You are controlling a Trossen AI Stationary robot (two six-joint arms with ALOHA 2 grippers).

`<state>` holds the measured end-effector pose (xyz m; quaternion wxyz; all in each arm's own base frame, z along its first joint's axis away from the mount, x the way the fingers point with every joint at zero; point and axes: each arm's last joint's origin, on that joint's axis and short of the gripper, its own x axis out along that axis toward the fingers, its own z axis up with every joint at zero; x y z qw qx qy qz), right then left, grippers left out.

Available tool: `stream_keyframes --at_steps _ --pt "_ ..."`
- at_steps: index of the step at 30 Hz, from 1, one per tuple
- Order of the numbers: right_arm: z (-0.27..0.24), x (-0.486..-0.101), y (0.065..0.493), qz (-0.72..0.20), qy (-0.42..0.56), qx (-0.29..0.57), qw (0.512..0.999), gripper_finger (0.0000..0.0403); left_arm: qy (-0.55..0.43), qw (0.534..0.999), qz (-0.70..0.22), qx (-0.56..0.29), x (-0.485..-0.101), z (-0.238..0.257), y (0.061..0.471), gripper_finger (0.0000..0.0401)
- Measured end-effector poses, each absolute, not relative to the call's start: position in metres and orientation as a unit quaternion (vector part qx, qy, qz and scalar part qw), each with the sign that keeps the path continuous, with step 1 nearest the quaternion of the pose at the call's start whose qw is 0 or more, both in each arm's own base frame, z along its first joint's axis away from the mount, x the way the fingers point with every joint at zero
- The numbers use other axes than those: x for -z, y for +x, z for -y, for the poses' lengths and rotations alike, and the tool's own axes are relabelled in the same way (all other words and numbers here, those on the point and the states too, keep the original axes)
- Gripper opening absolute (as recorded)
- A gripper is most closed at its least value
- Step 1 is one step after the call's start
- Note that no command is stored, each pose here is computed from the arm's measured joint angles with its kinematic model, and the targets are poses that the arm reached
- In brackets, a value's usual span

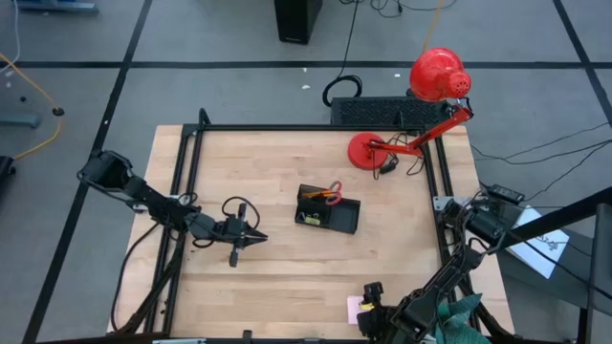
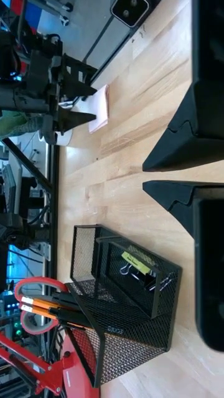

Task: Pick and place office supplies into organizer
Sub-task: Put the pink sticky notes into the black desk organizer

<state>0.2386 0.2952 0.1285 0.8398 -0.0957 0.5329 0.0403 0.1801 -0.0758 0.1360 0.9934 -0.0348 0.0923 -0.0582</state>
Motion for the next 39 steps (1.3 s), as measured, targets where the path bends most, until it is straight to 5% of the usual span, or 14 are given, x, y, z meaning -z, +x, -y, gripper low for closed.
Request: stream_keyframes --at_steps 11,27,39 --pt "-0.283 -0.127 0.241 -0.536 -0.103 0.024 0.838 0.0276 -0.035 0.993 -0.099 0.057 -0.135 0.076 0.180 0.0042" --pt "-0.285 -0.126 0.242 -0.546 -0.074 0.008 0.835 0.0010 -0.048 0.992 -0.099 0.056 -0.135 0.076 0.180 0.0042" --pt "-0.283 -0.141 0.243 -0.520 -0.095 -0.011 0.849 0.0001 -0.045 0.992 -0.099 0.056 -0.135 0.076 0.180 0.0042"
